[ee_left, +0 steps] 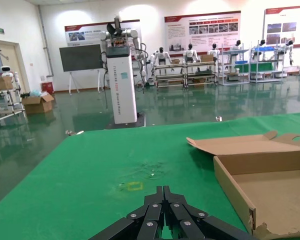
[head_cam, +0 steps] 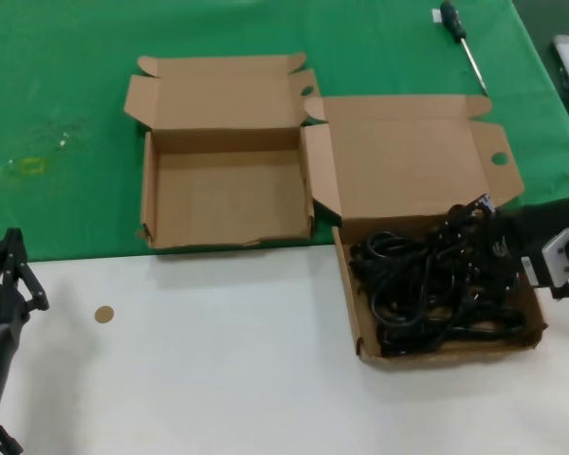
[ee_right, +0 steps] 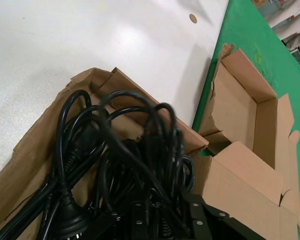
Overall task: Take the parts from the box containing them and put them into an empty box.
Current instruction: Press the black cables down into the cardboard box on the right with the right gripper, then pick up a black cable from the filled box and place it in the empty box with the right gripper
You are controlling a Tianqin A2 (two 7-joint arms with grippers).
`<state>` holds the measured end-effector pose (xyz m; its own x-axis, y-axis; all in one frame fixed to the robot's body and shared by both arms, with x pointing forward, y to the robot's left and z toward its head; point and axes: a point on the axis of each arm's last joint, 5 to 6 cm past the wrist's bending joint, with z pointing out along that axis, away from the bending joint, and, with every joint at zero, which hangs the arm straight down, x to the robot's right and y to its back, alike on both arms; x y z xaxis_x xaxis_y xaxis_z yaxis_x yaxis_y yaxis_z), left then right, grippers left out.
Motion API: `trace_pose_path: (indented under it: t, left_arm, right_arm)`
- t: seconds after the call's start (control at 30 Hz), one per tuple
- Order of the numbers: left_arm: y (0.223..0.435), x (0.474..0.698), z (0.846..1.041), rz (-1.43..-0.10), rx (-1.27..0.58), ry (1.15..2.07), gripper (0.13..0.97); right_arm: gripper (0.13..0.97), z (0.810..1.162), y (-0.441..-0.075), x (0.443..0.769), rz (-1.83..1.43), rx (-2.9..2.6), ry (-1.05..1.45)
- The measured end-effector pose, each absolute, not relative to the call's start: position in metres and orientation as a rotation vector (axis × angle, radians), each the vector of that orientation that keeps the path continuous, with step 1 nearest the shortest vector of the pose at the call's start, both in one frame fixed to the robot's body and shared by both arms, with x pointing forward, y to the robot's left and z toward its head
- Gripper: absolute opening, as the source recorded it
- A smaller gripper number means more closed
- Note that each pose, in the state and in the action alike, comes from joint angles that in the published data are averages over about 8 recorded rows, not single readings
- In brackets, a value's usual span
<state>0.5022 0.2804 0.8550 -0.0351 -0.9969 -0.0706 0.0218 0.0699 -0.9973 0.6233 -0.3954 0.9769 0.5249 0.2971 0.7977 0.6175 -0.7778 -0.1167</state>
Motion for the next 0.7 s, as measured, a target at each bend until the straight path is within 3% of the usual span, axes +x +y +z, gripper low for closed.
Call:
trace_pose_path:
  t: [0.1,0.37,0.7]
  left_arm:
    - [0.280,0.502,0.855,-1.193,-1.125,1.253,0.152]
    - [0.280,0.502,0.855,-1.193,-1.125,1.253,0.152]
    - [0.280,0.502,0.855,-1.193,-1.125,1.253,0.152]
  right_arm:
    - [0.343,0.977,-0.396,0.622,-1.136,-2.385,-0.746]
    - [0.223,0.983,-0.397,0.616,-1.116,-2.389,-0.701]
    - [0.218,1.011,-0.382,0.612,-1.118,-2.366,-0.613]
